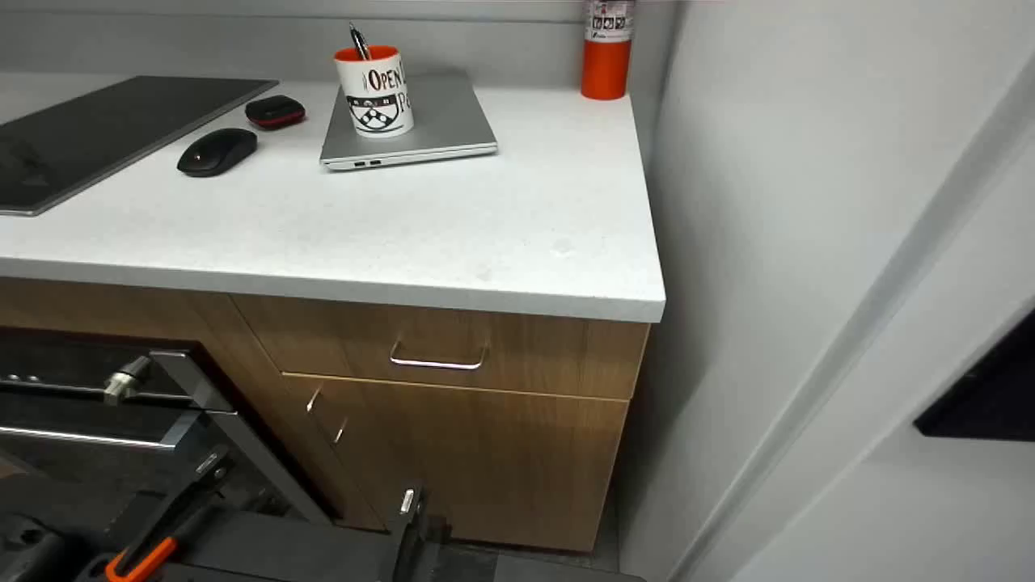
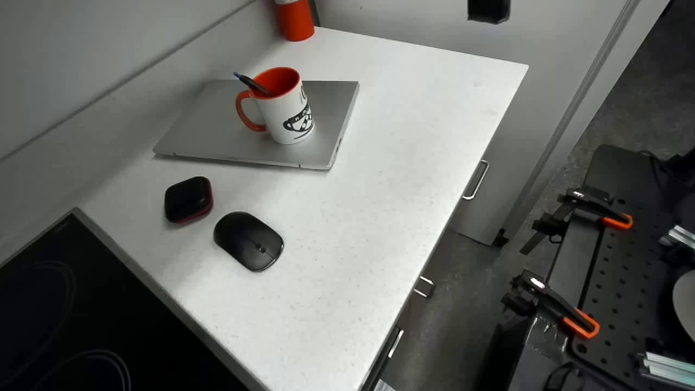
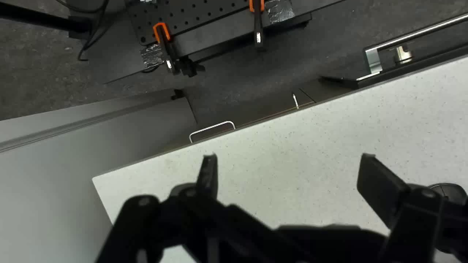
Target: Remove the pen from the cup
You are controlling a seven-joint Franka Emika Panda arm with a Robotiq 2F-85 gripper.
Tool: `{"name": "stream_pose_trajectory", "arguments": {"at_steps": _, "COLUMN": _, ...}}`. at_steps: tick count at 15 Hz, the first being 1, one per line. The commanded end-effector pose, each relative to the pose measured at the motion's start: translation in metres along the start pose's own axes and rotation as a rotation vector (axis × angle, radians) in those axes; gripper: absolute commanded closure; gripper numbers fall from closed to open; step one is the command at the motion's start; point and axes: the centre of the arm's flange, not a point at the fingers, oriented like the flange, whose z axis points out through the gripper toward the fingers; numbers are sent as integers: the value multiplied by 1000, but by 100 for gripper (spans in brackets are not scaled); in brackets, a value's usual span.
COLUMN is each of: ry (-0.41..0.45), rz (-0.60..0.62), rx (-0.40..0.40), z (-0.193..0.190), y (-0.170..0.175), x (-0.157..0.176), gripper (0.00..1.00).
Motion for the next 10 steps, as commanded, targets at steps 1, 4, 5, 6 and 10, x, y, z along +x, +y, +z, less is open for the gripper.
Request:
{"name": "stream_pose_trajectory", "arguments": {"at_steps": 1, "ry": -1, "rz": 0, "rx": 0, "z": 0, "y": 0, "x": 0, "gripper": 0}}
{"name": "stream_pose_trajectory", "arguments": {"at_steps": 4, "ry": -1, "rz": 0, "rx": 0, "z": 0, "y": 0, "x": 0, "gripper": 0}}
{"name": "stream_pose_trajectory", "arguments": {"at_steps": 5, "ry": -1, "rz": 0, "rx": 0, "z": 0, "y": 0, "x": 0, "gripper": 0}}
{"name": "stream_pose_trajectory", "arguments": {"at_steps": 6, "ry": -1, "rz": 0, "rx": 0, "z": 0, "y": 0, "x": 0, "gripper": 0}}
{"name": "stream_pose_trajectory", "arguments": {"at_steps": 10, "ry": 89, "rz": -4, "rx": 25, "z": 16, "y": 13, "x": 22, "gripper": 0}}
